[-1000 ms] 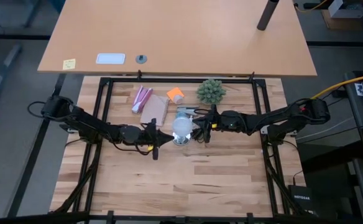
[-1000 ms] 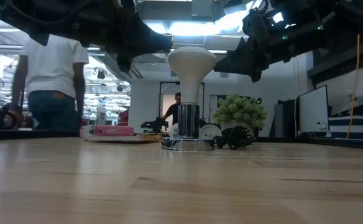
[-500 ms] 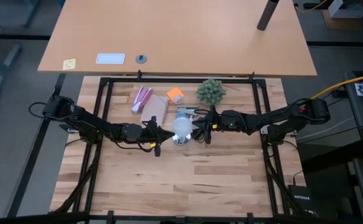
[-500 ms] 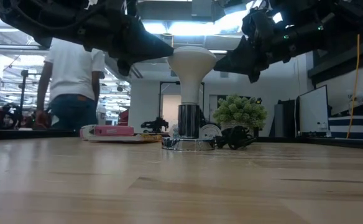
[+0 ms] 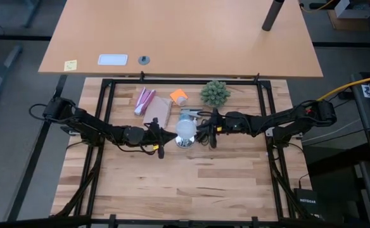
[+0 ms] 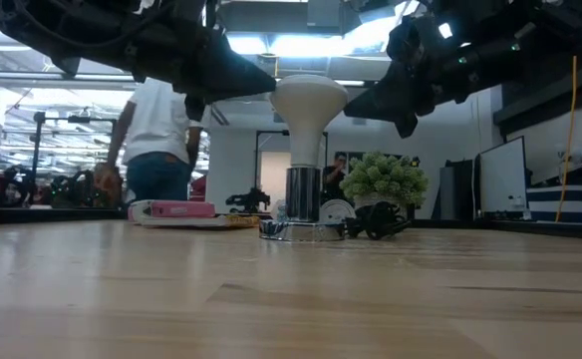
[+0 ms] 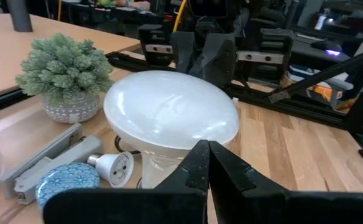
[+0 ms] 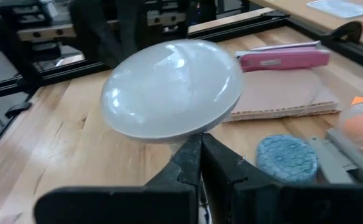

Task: Screw lightbulb
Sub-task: Insert the lightbulb into the silver lamp socket

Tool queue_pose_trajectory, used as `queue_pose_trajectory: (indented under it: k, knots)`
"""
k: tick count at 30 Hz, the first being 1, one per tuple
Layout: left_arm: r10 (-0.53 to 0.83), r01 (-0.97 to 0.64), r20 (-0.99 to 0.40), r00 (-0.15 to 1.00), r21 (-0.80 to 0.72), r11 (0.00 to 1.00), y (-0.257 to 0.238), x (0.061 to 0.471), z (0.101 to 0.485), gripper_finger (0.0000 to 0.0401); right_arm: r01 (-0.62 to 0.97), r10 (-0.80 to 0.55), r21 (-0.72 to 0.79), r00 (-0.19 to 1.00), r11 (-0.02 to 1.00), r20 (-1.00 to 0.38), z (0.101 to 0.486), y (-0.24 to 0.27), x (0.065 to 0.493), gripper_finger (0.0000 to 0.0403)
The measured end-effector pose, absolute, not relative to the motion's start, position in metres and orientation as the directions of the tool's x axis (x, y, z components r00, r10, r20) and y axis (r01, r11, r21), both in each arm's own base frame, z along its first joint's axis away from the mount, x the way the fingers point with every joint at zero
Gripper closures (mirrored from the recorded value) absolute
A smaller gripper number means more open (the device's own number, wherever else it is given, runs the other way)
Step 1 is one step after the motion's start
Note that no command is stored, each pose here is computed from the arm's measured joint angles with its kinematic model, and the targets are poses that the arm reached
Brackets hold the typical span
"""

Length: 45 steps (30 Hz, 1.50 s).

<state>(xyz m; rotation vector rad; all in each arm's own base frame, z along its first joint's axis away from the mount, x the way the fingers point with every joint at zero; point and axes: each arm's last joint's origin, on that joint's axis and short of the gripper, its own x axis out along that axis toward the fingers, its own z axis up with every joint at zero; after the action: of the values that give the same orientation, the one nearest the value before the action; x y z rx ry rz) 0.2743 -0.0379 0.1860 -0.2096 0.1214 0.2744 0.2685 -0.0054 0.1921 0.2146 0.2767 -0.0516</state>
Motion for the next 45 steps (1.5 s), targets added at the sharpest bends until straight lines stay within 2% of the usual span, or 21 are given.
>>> queue_pose_trajectory:
  k: [9, 18, 26, 32, 40, 45]
  knots:
    - [0.351, -0.378, -0.164, 0.922, -0.188, 0.906, -0.035, 0.273, 0.184, 0.0401, -0.038, 0.100, 0.234, 0.960, 0.972, -0.261, 0.194, -0.001, 0.269, 0.0387]
    - [0.371, -0.396, -0.158, 0.915, -0.190, 0.898, -0.034, 0.273, 0.184, 0.0401, -0.030, 0.098, 0.234, 0.954, 0.972, -0.284, 0.192, -0.002, 0.269, 0.0387]
    - [0.371, -0.396, -0.156, 0.915, -0.185, 0.899, -0.035, 0.273, 0.184, 0.0401, 0.143, -0.035, 0.229, 0.907, 0.963, -0.420, 0.180, -0.006, 0.263, 0.0387]
    - [0.347, -0.367, -0.134, 0.928, -0.180, 0.913, -0.041, 0.270, 0.191, 0.0401, 0.207, -0.100, 0.192, 0.884, 0.959, -0.457, 0.186, -0.007, 0.253, 0.0387]
    - [0.156, -0.174, -0.098, 0.983, -0.210, 0.962, -0.053, 0.268, 0.199, 0.0401, 0.232, -0.198, 0.070, 0.926, 0.970, -0.322, 0.214, -0.010, 0.244, 0.0387]
    - [0.138, -0.154, -0.091, 0.986, -0.215, 0.964, -0.055, 0.270, 0.202, 0.0401, 0.255, -0.237, 0.034, 0.933, 0.966, -0.270, 0.217, -0.011, 0.247, 0.0387]
